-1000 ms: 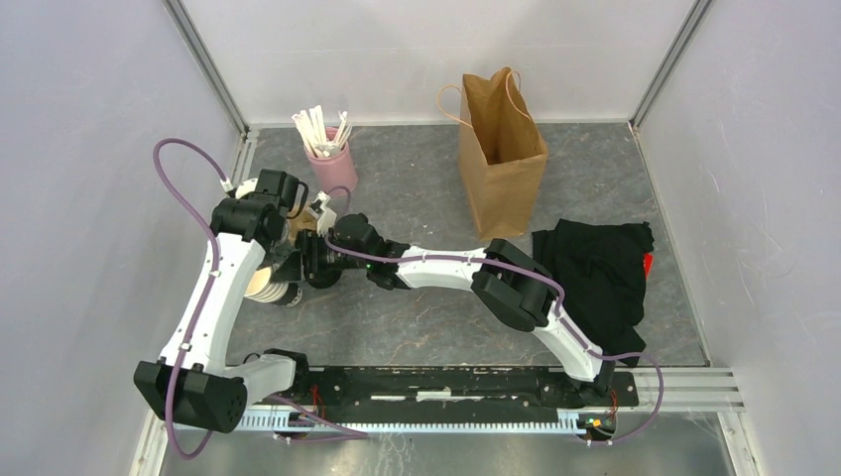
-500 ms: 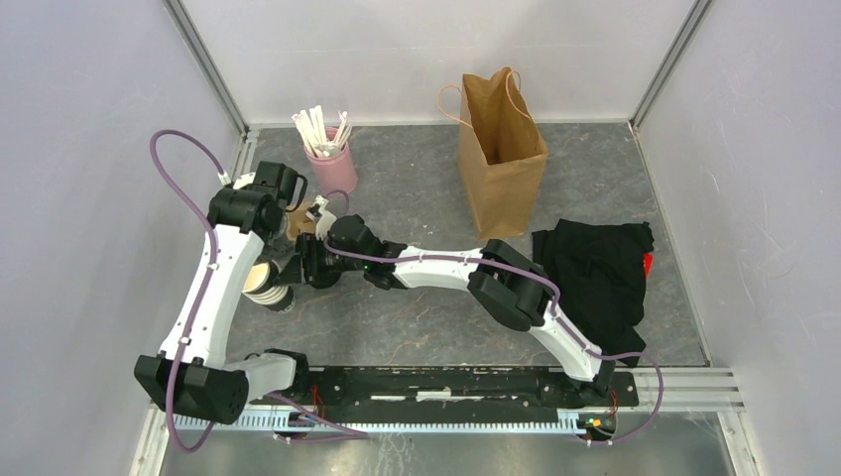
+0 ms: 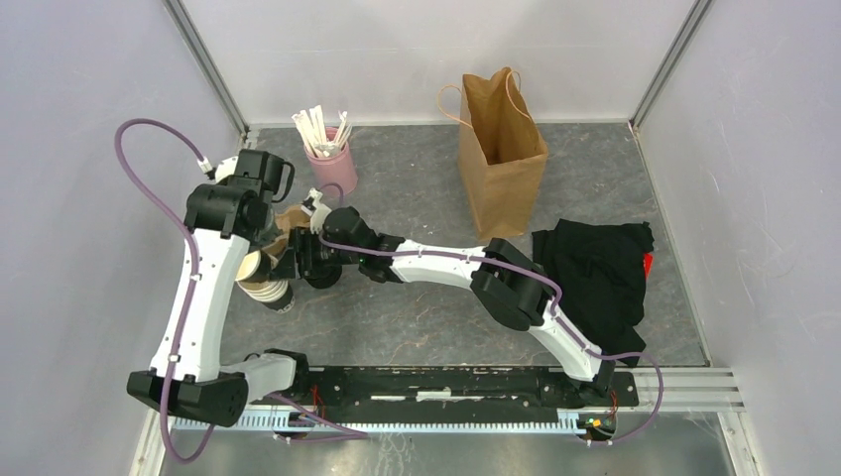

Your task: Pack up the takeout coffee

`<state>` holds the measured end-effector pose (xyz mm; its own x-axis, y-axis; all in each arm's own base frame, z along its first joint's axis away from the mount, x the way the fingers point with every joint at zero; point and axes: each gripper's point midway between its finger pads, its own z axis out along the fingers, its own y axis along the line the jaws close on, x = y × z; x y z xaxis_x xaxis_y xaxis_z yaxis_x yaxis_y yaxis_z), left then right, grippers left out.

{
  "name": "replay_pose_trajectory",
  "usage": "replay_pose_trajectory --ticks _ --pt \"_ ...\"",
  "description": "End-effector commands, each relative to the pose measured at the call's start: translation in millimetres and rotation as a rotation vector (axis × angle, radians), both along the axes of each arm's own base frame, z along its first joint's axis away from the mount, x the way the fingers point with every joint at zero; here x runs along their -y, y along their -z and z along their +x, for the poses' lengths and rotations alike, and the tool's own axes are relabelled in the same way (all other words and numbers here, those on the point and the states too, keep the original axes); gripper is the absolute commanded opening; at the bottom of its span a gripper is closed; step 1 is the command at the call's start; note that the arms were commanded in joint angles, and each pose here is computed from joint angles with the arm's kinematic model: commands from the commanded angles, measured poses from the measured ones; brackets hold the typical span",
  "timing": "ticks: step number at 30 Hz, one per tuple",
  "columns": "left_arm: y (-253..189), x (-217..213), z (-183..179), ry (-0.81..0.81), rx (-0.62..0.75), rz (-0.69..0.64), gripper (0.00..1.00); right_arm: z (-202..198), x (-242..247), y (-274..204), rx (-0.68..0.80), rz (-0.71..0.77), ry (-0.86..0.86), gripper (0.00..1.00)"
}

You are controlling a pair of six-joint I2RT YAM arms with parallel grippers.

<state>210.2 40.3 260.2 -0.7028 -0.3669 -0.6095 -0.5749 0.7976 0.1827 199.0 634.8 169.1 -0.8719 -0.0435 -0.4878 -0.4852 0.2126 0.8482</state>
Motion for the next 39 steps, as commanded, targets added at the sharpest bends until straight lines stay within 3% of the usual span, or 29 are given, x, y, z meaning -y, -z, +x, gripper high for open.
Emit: replay_pose_trajectory --ticks 1,8,12,16,24,32,35,39 --pt "-39.1 -8.5 -1.5 0.036 0.109 0.037 0.02 -0.4 3.8 -34.1 0.031 0.033 -0.031 0.66" --pt "-74.6 -18.1 -12.0 0.052 0.218 0.073 0.02 5.2 33.2 -87.4 0.113 0.07 -0.054 0.71" --pt "-70.1 -1.6 -9.7 0.109 0.259 -0.016 0.02 13.5 69.5 -110.4 0.244 0.023 -0.084 0.72" --pt "-57.1 44.6 4.1 0.303 0.311 -0.211 0.02 28.7 142.9 -109.5 0.352 -0.099 -0.074 0.76" --pt "-27.2 104.9 22.2 0.448 0.313 -0.421 0.02 36.0 300.4 -139.8 0.691 -0.401 0.046 0.94" --pt "20.0 226.6 13.9 0.626 0.167 -0.221 0.02 25.2 449.7 -150.0 0.829 -0.722 0.389 0.98" --pt "40.1 276.1 0.4 0.697 0.15 -0.187 0.02 18.3 492.6 -172.6 0.852 -0.76 0.571 0.98" --pt "71.1 313.8 -7.2 0.747 0.09 -0.099 0.02 6.2 525.6 -193.8 0.86 -0.695 0.755 0.98"
